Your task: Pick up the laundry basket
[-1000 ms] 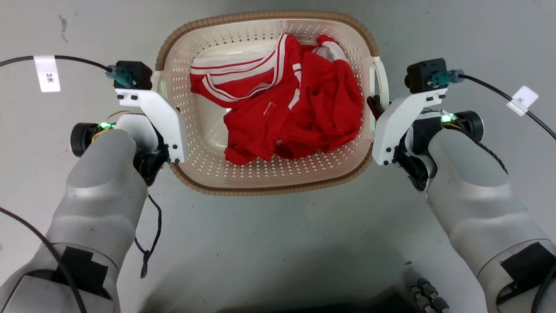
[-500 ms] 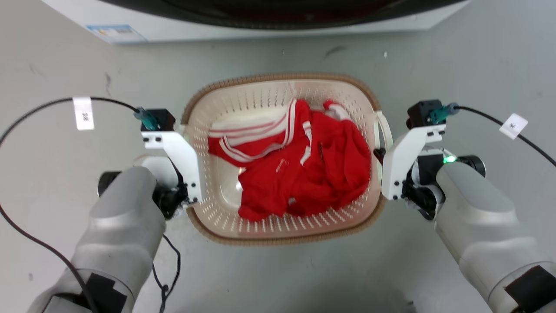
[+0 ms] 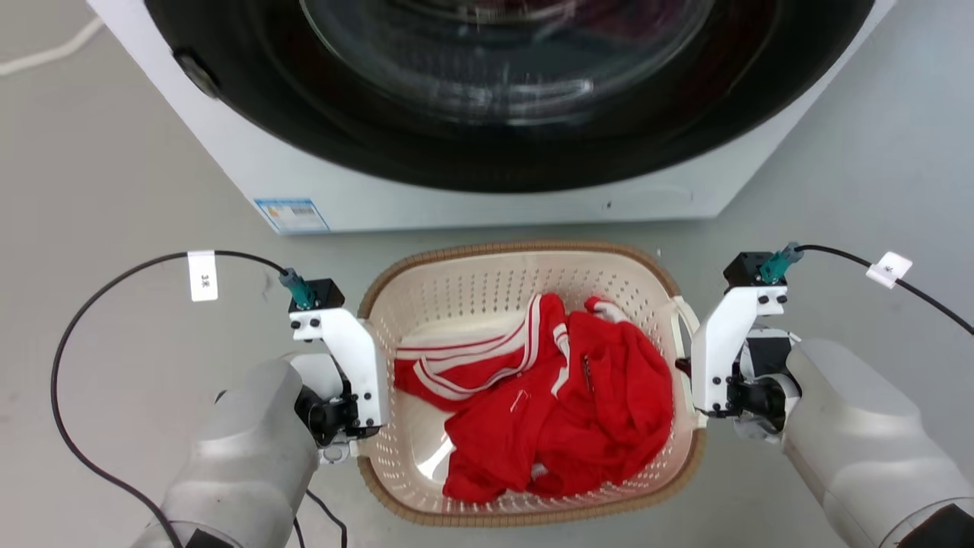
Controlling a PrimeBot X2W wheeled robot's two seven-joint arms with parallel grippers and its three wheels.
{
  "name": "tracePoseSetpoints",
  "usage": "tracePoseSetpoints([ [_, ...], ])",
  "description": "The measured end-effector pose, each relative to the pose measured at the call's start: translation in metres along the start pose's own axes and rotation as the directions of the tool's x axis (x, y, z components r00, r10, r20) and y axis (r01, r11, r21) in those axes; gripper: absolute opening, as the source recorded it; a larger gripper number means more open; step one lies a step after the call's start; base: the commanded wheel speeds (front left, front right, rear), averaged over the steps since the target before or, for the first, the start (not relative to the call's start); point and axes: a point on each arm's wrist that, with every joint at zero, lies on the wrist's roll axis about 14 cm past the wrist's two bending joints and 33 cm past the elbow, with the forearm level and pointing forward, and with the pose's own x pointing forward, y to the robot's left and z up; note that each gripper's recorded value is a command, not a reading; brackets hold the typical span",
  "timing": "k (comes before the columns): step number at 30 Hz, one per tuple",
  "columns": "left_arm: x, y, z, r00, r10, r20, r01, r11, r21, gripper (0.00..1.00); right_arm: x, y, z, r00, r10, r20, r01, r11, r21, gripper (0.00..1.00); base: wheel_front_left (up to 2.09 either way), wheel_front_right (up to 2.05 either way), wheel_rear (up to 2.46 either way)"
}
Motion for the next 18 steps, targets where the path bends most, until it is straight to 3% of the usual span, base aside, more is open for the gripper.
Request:
tracePoseSetpoints([
  [18, -0.079, -0.021, -0.019, 1.000, -0.016, -0.015, 0.016, 1.000, -0.021, 0.00, -0.073, 0.023, -0.021, 0.995, 0.028, -0.099, -0.023, 0.998, 0.054, 0.00, 0.00, 0.00, 0.00],
])
